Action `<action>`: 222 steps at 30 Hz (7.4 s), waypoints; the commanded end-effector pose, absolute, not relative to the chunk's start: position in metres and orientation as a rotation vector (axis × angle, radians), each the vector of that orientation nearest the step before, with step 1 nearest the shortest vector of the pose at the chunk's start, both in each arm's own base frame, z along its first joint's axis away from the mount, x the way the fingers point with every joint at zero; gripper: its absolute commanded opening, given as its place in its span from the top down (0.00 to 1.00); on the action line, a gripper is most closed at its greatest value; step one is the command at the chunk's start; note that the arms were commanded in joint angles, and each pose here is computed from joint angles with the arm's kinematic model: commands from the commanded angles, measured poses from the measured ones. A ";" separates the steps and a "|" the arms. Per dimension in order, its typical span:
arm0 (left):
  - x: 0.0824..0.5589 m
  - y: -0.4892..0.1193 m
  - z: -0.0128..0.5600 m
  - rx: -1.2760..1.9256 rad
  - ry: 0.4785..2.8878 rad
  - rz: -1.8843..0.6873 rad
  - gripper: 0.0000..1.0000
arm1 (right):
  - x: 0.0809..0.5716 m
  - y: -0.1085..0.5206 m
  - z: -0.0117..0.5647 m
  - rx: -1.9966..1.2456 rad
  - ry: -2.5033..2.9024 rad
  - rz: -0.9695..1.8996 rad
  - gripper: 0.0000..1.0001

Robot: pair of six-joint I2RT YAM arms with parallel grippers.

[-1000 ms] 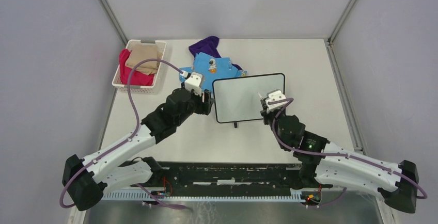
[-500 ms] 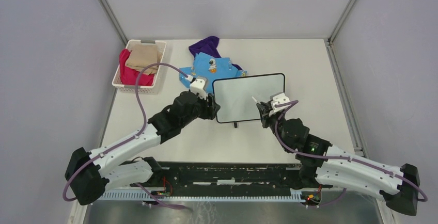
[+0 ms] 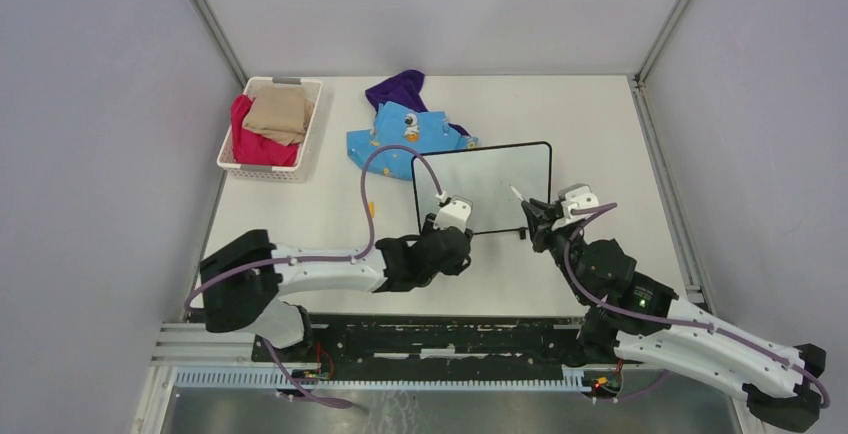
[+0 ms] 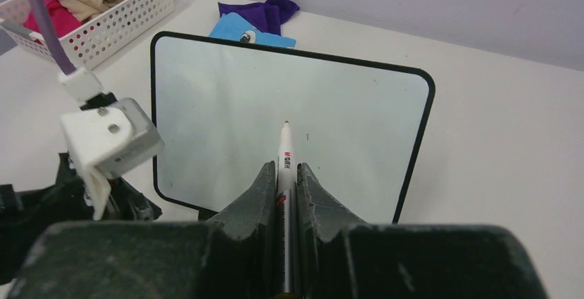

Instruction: Write a sentence on the whiteboard

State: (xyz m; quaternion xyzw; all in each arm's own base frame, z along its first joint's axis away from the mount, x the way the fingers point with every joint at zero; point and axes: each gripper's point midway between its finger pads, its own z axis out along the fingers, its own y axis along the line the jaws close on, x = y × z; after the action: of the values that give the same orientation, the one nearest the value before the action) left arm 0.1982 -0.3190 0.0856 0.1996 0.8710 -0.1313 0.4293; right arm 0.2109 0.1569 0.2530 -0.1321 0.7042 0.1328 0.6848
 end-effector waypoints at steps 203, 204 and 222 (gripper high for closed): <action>0.294 -0.126 0.308 0.008 1.667 0.025 0.00 | 0.221 0.215 0.312 -0.390 1.434 0.419 1.00; 0.296 -0.125 0.311 -0.010 1.670 0.004 0.00 | 0.221 0.214 0.310 -0.387 1.437 0.413 1.00; 0.307 -0.116 0.334 -0.166 1.723 -0.207 0.00 | 0.218 0.197 0.318 -0.359 1.451 0.391 1.00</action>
State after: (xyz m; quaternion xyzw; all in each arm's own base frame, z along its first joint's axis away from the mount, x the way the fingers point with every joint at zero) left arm 0.3079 -0.1220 0.3253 -0.0367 0.7578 -0.0858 0.6458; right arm 0.2183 0.2012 0.2901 -0.1846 0.6709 0.1643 0.6992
